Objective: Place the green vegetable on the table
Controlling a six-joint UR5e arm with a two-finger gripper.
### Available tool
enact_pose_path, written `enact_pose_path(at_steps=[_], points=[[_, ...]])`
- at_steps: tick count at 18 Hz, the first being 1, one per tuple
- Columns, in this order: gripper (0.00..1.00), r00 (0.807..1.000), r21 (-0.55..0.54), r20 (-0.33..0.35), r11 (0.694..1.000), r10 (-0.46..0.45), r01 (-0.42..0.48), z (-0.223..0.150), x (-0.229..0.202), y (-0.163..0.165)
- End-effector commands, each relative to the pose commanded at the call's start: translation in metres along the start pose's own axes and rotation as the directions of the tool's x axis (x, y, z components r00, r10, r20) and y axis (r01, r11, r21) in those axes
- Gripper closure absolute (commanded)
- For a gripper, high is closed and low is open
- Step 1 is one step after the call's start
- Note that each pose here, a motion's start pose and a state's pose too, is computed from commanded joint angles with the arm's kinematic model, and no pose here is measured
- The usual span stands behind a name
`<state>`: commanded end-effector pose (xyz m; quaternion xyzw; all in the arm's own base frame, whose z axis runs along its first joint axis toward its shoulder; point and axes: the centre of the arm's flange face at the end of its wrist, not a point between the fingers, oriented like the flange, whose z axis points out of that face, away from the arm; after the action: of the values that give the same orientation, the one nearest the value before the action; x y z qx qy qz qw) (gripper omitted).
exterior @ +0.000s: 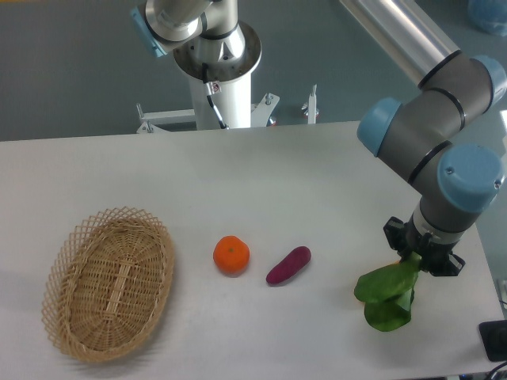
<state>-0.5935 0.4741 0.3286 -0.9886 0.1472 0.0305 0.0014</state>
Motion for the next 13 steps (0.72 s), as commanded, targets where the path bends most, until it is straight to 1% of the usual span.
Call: enact_pose_path(at_steps=[13], points=[[0.88, 1.0, 0.002, 0.0, 1.0, 0.002, -0.002, 0.0005, 0.0006, -0.0012]])
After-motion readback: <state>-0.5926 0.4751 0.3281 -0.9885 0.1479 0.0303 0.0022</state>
